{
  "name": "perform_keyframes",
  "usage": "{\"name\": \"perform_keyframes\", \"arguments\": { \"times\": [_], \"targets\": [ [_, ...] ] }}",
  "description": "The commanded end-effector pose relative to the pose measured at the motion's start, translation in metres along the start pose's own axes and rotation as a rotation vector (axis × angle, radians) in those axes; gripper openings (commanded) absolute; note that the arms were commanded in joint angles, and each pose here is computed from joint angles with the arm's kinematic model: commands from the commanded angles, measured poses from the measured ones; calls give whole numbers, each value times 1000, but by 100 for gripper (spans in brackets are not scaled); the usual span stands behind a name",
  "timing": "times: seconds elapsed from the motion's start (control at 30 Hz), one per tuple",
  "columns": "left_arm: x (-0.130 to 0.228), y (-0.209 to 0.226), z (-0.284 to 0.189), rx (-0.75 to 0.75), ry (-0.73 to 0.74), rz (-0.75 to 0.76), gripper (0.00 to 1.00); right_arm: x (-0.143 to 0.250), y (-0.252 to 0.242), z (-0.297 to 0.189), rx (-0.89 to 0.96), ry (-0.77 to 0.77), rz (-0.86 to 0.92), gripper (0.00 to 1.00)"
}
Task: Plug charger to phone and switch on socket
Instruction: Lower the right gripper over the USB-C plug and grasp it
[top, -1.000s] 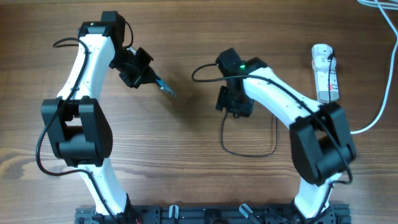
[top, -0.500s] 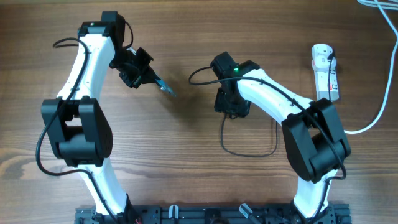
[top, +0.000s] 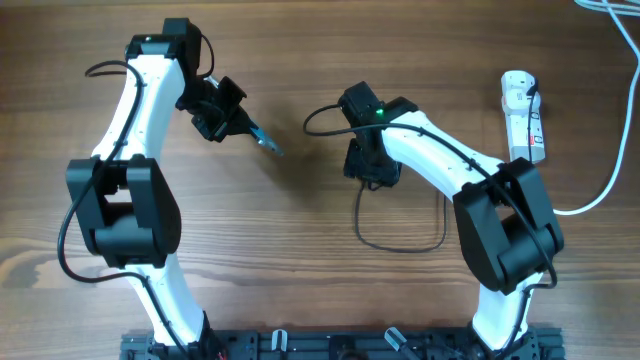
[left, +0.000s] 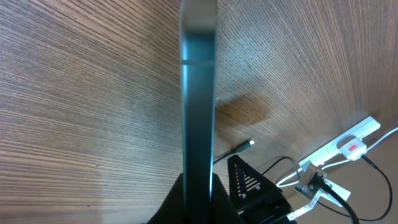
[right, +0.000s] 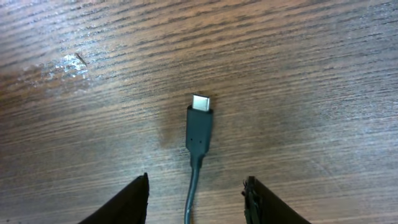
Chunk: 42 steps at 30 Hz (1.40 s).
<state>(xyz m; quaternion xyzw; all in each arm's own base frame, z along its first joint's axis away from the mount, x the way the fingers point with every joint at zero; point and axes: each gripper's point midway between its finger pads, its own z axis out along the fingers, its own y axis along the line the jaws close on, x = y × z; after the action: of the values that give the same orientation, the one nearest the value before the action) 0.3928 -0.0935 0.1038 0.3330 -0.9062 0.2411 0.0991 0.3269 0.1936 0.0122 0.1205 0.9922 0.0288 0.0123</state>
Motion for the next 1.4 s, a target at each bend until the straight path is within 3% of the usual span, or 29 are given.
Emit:
{"name": "perform_keyframes", "arguments": {
  "times": [0.0,0.33,0.5,1.17,1.37],
  "targets": [
    [4,-10,-14,30,-26,42,4,8,-11,15,44,12,22,46],
    [4,-10,-14,30,-26,42,4,8,-12,18,42,10,22,46],
    [4,-10,-14,32,-29,44,4,8,-11,18,41,9,46,39],
    [3,-11,-14,34,-31,45,4,9,-14,38,75,23,37,33],
    [3,-11,-14,34,-31,46,4,11,-12,40,67,36,38,28]
  ]
}}
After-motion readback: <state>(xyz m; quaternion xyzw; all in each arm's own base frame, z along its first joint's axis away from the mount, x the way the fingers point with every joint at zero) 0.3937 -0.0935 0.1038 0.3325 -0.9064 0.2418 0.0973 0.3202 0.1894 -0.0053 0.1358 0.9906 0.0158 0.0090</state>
